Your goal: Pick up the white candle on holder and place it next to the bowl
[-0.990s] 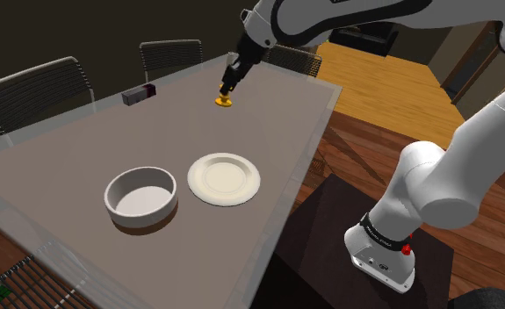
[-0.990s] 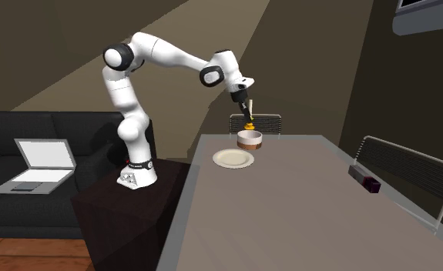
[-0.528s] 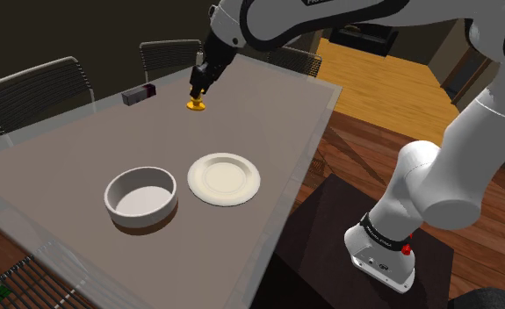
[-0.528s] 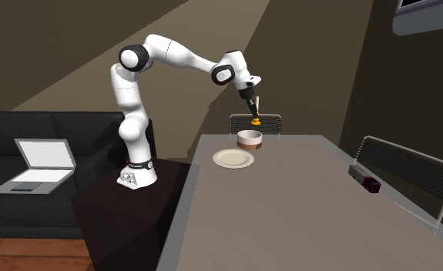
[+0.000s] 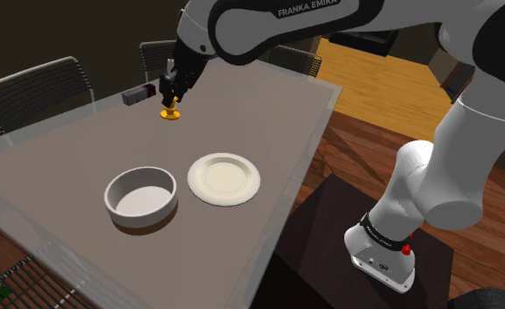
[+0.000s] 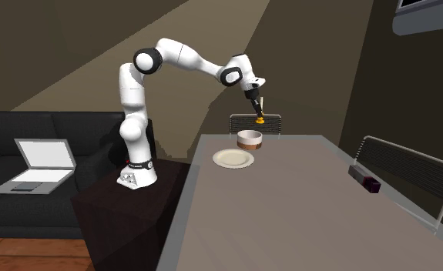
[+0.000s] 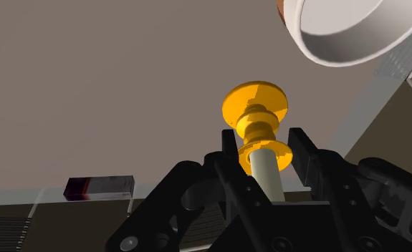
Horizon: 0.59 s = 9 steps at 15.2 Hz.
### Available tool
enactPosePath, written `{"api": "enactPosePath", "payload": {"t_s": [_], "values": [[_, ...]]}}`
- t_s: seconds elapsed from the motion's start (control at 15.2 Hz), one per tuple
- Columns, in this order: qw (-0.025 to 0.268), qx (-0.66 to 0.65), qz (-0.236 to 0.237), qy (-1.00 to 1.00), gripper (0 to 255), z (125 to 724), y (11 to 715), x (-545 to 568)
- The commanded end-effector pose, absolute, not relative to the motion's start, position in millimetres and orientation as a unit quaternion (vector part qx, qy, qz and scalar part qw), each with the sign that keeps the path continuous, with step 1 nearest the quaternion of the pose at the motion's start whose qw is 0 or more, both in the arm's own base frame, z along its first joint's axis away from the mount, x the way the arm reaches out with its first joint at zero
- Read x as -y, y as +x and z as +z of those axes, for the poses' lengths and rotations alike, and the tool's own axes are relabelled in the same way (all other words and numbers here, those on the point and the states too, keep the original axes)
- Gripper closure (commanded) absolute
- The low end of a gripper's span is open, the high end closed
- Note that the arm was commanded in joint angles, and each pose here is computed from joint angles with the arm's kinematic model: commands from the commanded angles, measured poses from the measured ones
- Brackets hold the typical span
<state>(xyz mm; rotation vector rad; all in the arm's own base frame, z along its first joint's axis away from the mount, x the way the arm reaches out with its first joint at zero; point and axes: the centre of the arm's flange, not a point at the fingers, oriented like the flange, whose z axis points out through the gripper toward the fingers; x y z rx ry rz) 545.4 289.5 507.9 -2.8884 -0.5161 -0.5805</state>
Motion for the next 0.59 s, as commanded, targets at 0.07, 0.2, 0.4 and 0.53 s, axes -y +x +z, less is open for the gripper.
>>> {"api": "enactPosePath", "payload": {"t_s": [0.07,0.2,0.4,0.53], "values": [[0.075,0.172,-0.194,-0.963,255,493,546,-292],[0.075,0.172,-0.194,-0.963,255,482,546,-292],[0.075,0.172,-0.194,-0.963,255,466,546,-292],[0.075,0.172,-0.194,-0.963,255,456,546,-292]]}}
